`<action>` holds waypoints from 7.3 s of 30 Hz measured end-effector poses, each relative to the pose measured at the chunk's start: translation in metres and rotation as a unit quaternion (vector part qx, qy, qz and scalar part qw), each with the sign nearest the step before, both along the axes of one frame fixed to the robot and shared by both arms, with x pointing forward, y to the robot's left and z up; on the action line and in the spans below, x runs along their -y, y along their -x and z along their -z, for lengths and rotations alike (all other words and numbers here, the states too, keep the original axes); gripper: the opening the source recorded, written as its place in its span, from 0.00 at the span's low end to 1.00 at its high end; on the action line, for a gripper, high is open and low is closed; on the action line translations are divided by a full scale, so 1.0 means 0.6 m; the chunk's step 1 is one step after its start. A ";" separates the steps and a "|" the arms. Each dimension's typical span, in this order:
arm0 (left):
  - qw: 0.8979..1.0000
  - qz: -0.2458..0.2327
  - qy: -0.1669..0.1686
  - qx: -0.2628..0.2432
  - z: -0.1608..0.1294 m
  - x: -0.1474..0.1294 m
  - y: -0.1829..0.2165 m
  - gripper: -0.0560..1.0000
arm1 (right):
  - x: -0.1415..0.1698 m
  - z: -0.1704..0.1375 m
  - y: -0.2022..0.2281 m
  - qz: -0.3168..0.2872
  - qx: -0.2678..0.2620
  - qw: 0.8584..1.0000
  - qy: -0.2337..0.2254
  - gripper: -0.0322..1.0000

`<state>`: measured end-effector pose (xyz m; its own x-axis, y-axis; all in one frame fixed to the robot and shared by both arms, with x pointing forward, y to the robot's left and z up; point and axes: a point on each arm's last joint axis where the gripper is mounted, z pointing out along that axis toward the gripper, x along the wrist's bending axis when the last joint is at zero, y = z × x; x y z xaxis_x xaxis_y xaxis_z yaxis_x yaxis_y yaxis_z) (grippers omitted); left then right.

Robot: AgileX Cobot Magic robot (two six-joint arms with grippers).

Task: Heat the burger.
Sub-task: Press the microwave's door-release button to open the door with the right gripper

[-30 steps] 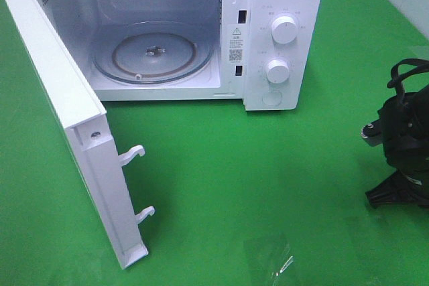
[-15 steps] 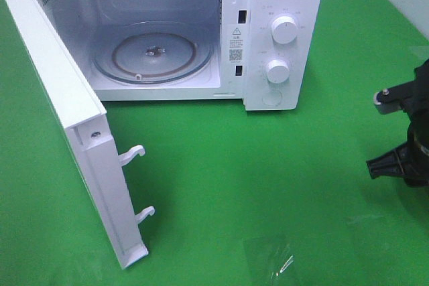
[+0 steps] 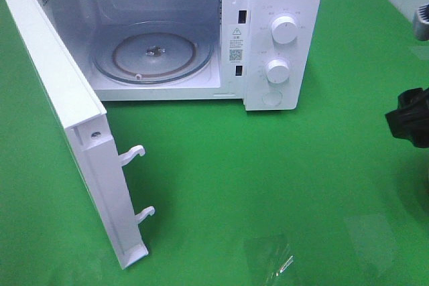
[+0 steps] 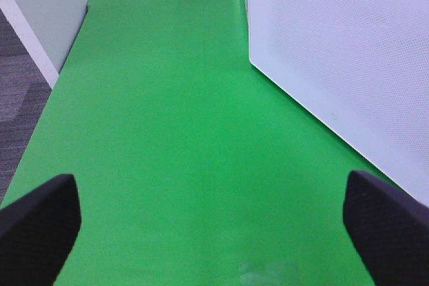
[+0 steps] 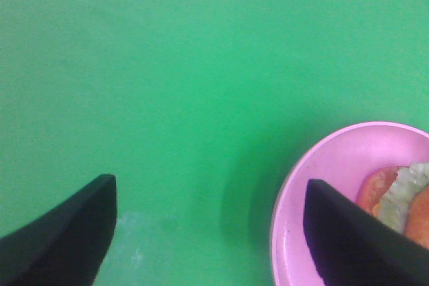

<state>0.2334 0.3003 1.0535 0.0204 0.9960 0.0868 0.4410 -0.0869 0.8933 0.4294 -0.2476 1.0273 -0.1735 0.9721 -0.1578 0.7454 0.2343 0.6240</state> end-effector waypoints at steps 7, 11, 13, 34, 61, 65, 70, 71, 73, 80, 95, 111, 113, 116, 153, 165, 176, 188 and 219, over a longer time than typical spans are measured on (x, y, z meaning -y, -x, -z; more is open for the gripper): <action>1.000 0.000 0.000 0.000 0.000 0.000 0.000 0.99 | 0.020 -0.053 0.091 -0.037 0.003 0.999 -0.034 0.79; 1.000 0.000 0.000 0.000 0.000 0.000 0.000 0.99 | 0.032 -0.069 0.129 -0.043 0.014 0.998 -0.046 0.79; 1.000 0.000 0.000 0.000 0.000 0.000 0.000 0.99 | 0.039 -0.076 0.152 -0.050 0.021 0.997 -0.055 0.79; 1.000 0.000 0.000 0.000 0.000 0.000 0.000 0.99 | 0.082 -0.048 0.265 0.000 0.109 0.990 -0.094 0.77; 1.000 0.000 0.000 0.000 0.000 0.000 0.000 0.99 | 0.078 -0.054 0.327 0.032 0.225 0.968 -0.104 0.77; 1.000 0.000 0.000 0.000 0.000 0.000 0.000 0.99 | 0.078 -0.054 0.327 0.032 0.225 0.968 -0.104 0.77; 1.000 0.000 0.000 0.000 0.000 0.000 0.000 0.99 | 0.078 -0.054 0.327 0.032 0.225 0.968 -0.104 0.77; 1.000 0.000 0.000 0.000 0.000 0.000 0.000 0.99 | 0.078 -0.054 0.327 0.032 0.225 0.968 -0.104 0.77; 1.000 0.000 0.000 0.000 0.000 0.000 0.000 0.99 | 0.078 -0.054 0.327 0.032 0.225 0.968 -0.104 0.77; 1.000 0.000 0.000 0.000 0.000 0.000 0.000 0.99 | 0.078 -0.054 0.327 0.032 0.225 0.968 -0.104 0.77; 1.000 0.000 0.000 0.000 0.000 0.000 0.000 0.99 | 0.078 -0.054 0.327 0.032 0.225 0.968 -0.104 0.77; 0.999 0.011 0.021 0.028 -0.029 0.005 -0.024 0.88 | 0.078 -0.054 0.327 0.032 0.225 0.968 -0.104 0.77; 0.999 0.011 0.022 0.032 -0.034 0.005 -0.035 0.80 | 0.078 -0.054 0.327 0.032 0.225 0.968 -0.104 0.77; 0.999 0.010 0.023 0.036 -0.040 0.004 -0.054 0.63 | 0.078 -0.054 0.327 0.032 0.225 0.968 -0.104 0.77; 0.992 0.002 -0.012 0.122 0.104 -0.012 -0.350 0.05 | 0.078 -0.054 0.327 0.032 0.225 0.968 -0.105 0.77; 0.994 0.076 0.011 0.072 0.169 0.009 -0.406 0.05 | 0.078 -0.054 0.327 0.032 0.225 0.968 -0.105 0.77; 0.988 0.144 0.024 0.057 0.188 0.063 -0.448 0.05 | 0.078 -0.054 0.327 0.032 0.225 0.968 -0.105 0.77; 0.984 0.165 0.041 0.046 0.201 0.104 -0.469 0.05 | 0.078 -0.054 0.327 0.032 0.225 0.968 -0.105 0.77; 0.966 0.244 0.060 0.066 0.194 0.251 -0.559 0.05 | 0.078 -0.054 0.327 0.032 0.225 0.968 -0.105 0.77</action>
